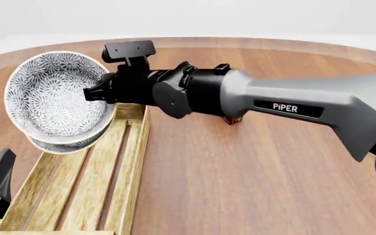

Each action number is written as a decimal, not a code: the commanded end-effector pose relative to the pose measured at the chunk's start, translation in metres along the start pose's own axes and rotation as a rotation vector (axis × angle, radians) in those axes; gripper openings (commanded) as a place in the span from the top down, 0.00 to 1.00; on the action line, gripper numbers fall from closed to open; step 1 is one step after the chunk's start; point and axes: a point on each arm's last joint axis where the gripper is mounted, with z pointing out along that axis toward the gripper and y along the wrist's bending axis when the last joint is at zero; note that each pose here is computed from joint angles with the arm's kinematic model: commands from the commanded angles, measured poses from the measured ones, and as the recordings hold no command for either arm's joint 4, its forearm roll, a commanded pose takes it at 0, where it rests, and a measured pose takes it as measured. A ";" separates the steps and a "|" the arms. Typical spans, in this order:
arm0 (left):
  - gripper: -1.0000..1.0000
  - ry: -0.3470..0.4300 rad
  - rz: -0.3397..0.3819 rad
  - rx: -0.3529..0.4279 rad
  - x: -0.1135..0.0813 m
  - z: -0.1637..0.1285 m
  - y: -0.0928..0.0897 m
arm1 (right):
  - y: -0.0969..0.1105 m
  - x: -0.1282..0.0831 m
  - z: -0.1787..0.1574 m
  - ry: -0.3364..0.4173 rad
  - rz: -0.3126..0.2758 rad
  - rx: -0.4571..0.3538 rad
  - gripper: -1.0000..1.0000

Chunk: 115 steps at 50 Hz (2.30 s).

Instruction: Stack the left bowl on the right bowl and place them in the tray.

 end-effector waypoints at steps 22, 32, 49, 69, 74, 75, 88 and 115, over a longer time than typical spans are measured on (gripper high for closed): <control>0.00 0.000 0.000 0.000 0.000 0.000 0.000 | 0.001 0.023 0.007 0.002 0.105 -0.015 1.00; 0.00 0.000 0.000 0.000 0.000 0.000 0.000 | -0.002 0.025 0.005 0.003 0.112 -0.009 1.00; 0.00 0.000 0.000 0.000 0.000 0.000 0.000 | -0.009 0.032 0.001 0.007 0.123 0.002 1.00; 0.00 0.000 0.000 0.000 0.000 0.000 0.000 | -0.010 0.046 0.007 0.024 0.135 0.002 1.00; 0.00 0.000 0.000 0.000 0.000 0.000 0.000 | -0.009 0.050 0.009 0.031 0.136 0.001 1.00; 0.00 0.000 0.000 0.000 0.000 0.000 0.000 | -0.009 0.050 0.009 0.031 0.136 0.001 1.00; 0.00 0.000 0.000 0.000 0.000 0.000 0.000 | -0.005 0.060 0.013 0.055 0.136 -0.006 1.00; 0.00 0.000 0.000 0.000 0.000 0.000 0.000 | -0.011 0.079 0.027 0.106 0.139 0.014 1.00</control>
